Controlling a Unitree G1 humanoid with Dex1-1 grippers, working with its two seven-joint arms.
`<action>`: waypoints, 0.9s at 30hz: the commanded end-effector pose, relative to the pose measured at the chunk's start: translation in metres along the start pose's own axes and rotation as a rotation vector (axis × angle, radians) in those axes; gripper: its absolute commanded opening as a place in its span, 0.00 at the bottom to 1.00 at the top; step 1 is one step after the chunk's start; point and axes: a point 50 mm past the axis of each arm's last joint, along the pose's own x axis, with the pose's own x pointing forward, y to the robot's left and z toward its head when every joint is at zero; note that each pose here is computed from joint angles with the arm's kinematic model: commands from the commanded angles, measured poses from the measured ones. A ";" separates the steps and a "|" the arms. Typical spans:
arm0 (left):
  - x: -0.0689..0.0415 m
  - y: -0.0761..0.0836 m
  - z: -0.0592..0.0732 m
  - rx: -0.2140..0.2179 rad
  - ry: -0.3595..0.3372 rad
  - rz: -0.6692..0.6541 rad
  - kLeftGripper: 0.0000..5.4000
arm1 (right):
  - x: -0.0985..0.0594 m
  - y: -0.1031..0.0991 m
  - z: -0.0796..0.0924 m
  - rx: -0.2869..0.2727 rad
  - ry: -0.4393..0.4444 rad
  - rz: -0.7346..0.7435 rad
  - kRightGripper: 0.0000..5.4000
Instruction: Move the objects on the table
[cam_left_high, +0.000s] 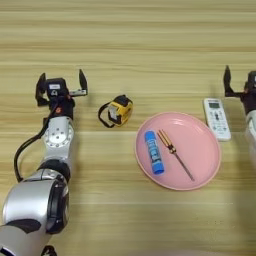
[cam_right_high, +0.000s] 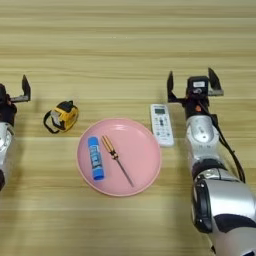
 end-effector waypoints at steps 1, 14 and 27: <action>0.002 -0.002 0.002 0.006 -0.009 -0.011 1.00 | 0.015 0.020 0.025 0.031 -0.146 0.113 1.00; 0.001 -0.004 0.002 0.004 -0.017 -0.013 1.00 | 0.000 0.087 0.058 0.117 -0.349 0.597 1.00; 0.000 -0.015 0.002 -0.002 -0.016 -0.013 1.00 | 0.001 0.101 0.051 0.118 -0.262 0.693 1.00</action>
